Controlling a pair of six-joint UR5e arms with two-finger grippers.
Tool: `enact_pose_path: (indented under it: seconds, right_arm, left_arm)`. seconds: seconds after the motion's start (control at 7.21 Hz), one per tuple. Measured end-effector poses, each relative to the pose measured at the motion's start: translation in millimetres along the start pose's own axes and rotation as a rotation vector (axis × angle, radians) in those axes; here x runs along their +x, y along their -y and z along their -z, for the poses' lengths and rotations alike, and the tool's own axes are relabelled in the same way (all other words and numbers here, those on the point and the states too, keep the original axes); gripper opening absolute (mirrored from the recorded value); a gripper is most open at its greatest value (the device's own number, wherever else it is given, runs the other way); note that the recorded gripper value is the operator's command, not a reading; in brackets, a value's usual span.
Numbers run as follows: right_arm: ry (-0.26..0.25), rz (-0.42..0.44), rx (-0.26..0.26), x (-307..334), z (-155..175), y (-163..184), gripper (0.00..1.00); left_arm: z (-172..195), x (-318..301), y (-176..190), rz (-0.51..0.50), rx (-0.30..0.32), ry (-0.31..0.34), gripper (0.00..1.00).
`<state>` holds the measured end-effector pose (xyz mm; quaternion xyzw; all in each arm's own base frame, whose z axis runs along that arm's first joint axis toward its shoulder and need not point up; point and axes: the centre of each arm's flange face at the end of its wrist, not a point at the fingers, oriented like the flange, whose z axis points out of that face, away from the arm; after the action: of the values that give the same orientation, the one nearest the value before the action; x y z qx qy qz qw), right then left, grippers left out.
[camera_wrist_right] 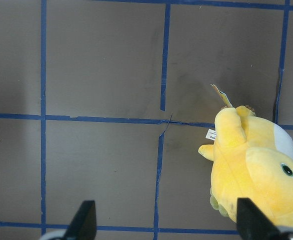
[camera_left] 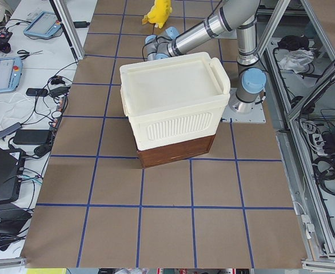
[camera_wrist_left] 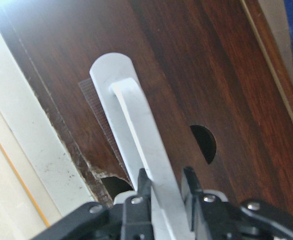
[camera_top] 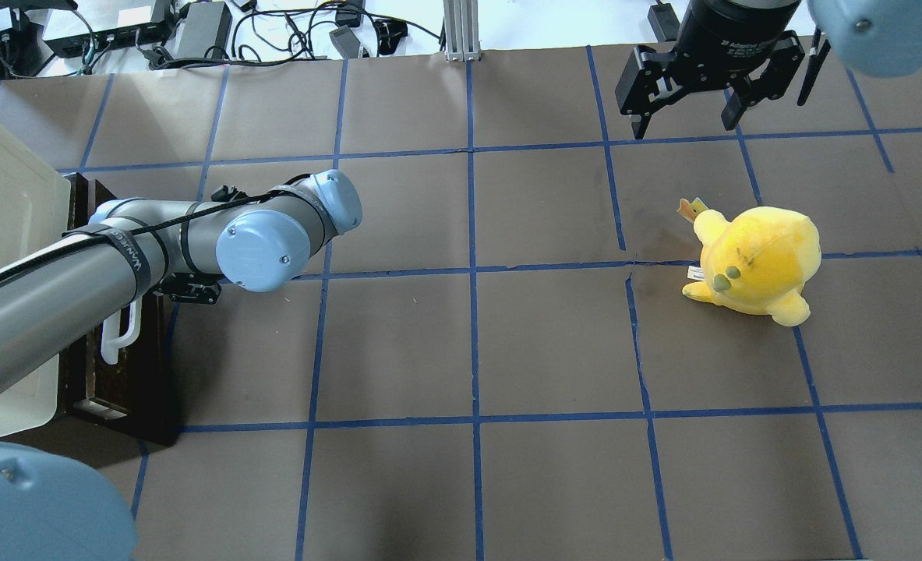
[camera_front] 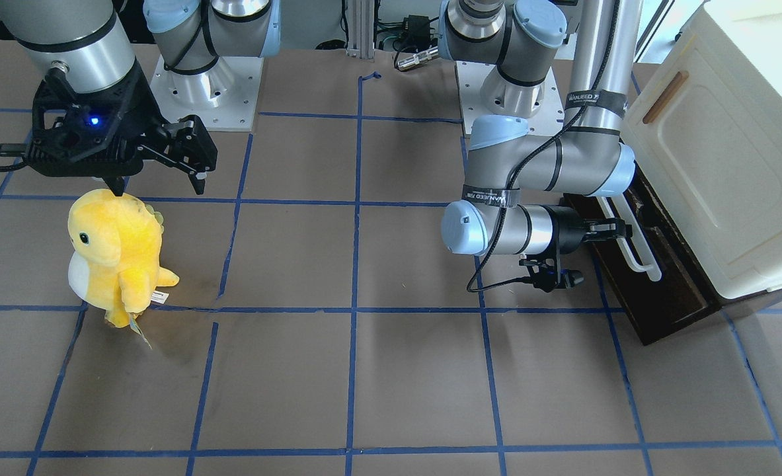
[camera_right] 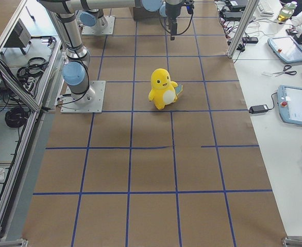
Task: Pull drawer sideways
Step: 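Pull the handle with the left gripper, sliding the drawer out of the cabinet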
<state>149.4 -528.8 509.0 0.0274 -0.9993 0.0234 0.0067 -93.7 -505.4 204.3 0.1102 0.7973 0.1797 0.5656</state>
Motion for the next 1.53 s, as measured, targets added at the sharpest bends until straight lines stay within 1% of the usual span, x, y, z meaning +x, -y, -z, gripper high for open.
enact_pose_path:
  seconds: [1.53]
  right_arm:
    - [0.0, 0.0, 0.0, 0, 0, 0, 1.0]
  left_arm:
    - [29, 19, -5, -0.007, 0.049, 0.01, 0.0]
